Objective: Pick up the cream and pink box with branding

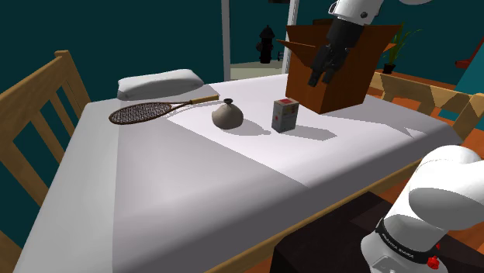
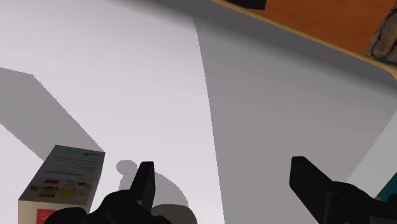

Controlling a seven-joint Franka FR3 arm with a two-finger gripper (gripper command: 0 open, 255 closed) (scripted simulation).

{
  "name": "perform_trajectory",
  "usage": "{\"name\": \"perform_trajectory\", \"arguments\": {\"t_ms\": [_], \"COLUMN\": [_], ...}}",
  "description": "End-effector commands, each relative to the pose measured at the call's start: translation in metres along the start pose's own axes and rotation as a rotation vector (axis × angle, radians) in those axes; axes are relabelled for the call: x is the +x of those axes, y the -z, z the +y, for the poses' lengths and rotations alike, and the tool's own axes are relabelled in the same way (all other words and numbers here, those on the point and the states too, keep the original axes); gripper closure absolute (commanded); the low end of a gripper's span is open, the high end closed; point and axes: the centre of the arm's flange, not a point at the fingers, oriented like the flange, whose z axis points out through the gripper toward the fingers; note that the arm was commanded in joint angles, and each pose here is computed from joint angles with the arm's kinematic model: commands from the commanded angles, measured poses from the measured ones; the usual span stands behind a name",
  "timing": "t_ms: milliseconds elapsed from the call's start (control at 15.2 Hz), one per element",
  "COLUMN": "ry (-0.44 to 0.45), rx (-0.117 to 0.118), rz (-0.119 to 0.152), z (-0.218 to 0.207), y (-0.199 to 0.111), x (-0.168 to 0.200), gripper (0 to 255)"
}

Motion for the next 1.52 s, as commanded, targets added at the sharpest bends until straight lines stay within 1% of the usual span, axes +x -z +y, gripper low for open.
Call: {"name": "perform_trajectory", "arguments": {"t_ms": [0, 330, 660, 1056, 1452], "ry": [0.000, 0.170, 0.339, 0.543, 0.746], "rx": [0.000, 0.026, 0.052, 0.083, 0.114], "rz": [0.000, -0.022, -0.044, -0.071, -0.097], "z": [0.000, 0.056, 0.106, 0.155, 0.192], "y": [0.000, -0.033, -0.068, -0.112, -0.159], "x": [0.000, 0.027, 0.063, 0.114, 0.174], "gripper": [0, 0, 0, 0, 0]}}
